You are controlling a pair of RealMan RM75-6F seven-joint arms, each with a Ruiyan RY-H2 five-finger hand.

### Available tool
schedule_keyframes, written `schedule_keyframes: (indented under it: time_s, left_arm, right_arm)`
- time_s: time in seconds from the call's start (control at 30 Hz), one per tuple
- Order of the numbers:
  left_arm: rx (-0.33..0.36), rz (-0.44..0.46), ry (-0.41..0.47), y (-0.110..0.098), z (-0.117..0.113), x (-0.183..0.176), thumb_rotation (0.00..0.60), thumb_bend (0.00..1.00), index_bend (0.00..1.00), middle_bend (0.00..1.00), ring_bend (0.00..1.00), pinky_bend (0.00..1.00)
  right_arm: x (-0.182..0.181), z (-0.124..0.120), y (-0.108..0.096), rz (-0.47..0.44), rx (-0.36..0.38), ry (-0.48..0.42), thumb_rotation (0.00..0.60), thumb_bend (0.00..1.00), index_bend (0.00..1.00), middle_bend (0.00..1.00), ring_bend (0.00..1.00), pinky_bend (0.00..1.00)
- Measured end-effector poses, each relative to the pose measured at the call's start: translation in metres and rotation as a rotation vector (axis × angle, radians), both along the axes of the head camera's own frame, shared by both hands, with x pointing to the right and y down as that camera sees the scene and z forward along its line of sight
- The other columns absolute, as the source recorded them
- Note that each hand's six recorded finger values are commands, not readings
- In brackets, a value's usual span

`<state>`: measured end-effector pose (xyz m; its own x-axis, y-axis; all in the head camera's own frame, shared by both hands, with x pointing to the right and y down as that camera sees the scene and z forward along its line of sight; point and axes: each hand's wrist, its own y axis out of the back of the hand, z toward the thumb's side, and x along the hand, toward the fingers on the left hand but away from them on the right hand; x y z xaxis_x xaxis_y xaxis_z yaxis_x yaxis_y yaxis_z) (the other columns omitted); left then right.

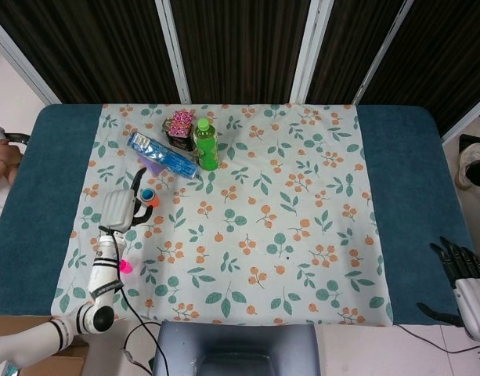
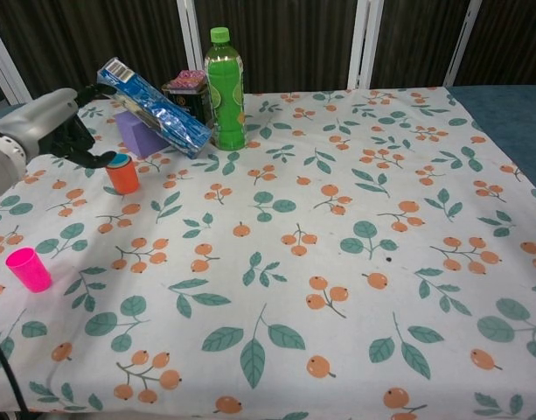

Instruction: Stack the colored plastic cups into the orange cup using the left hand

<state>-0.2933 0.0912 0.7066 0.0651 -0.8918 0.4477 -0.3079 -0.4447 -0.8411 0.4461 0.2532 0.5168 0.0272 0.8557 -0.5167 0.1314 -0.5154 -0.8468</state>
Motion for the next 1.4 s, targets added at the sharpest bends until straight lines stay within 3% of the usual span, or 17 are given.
schedule_keyframes:
  time_s: [0.13,0.27,0.37,0.47,0.83,0.97,1.27,1.4]
  left_arm:
    - [-0.005,0.058,0.054,0.027,-0.032,-0.002,0.6,0.34,0.0,1.0,1.0,1.0]
    - [-0.034,0.115,0.056,0.076,-0.069,-0.025,0.6,0.34,0.0,1.0,1.0,1.0]
    - [-0.081,0.125,0.031,0.114,-0.081,-0.047,0.6,0.34,0.01,1.0,1.0,1.0]
    - [-0.123,0.108,0.013,0.137,-0.079,-0.063,0.6,0.34,0.02,1.0,1.0,1.0]
    - [-0.236,0.028,0.046,0.161,-0.033,-0.074,0.6,0.35,0.09,1.0,1.0,1.0]
    - [-0.271,-0.006,0.071,0.163,-0.018,-0.074,0.6,0.35,0.18,1.0,1.0,1.0]
    - [-0.281,-0.035,0.09,0.162,-0.012,-0.077,0.6,0.35,0.31,1.0,1.0,1.0]
    - [-0.285,-0.046,0.097,0.161,-0.01,-0.079,0.6,0.35,0.32,1.0,1.0,1.0]
  right_arm:
    - [-0.002,0.002,0.001,-0.007,-0.006,0.004,0.6,0.15,0.0,0.0,0.0,0.0]
    - [-0.005,0.004,0.003,-0.02,-0.015,0.003,0.6,0.15,0.0,0.0,0.0,0.0]
    - [-0.007,0.005,0.003,-0.023,-0.018,0.0,0.6,0.15,0.0,0.0,0.0,0.0]
    - [-0.008,0.006,0.004,-0.028,-0.021,-0.001,0.6,0.15,0.0,0.0,0.0,0.0]
    - [-0.008,0.005,0.004,-0.026,-0.019,-0.004,0.6,0.15,0.0,0.0,0.0,0.0]
    - [-0.007,0.005,0.004,-0.022,-0.016,-0.003,0.6,0.15,0.0,0.0,0.0,0.0]
    - [-0.007,0.005,0.004,-0.023,-0.014,0.002,0.6,0.15,0.0,0.0,0.0,0.0]
    - [-0.008,0.006,0.005,-0.025,-0.018,0.004,0.6,0.15,0.0,0.0,0.0,0.0]
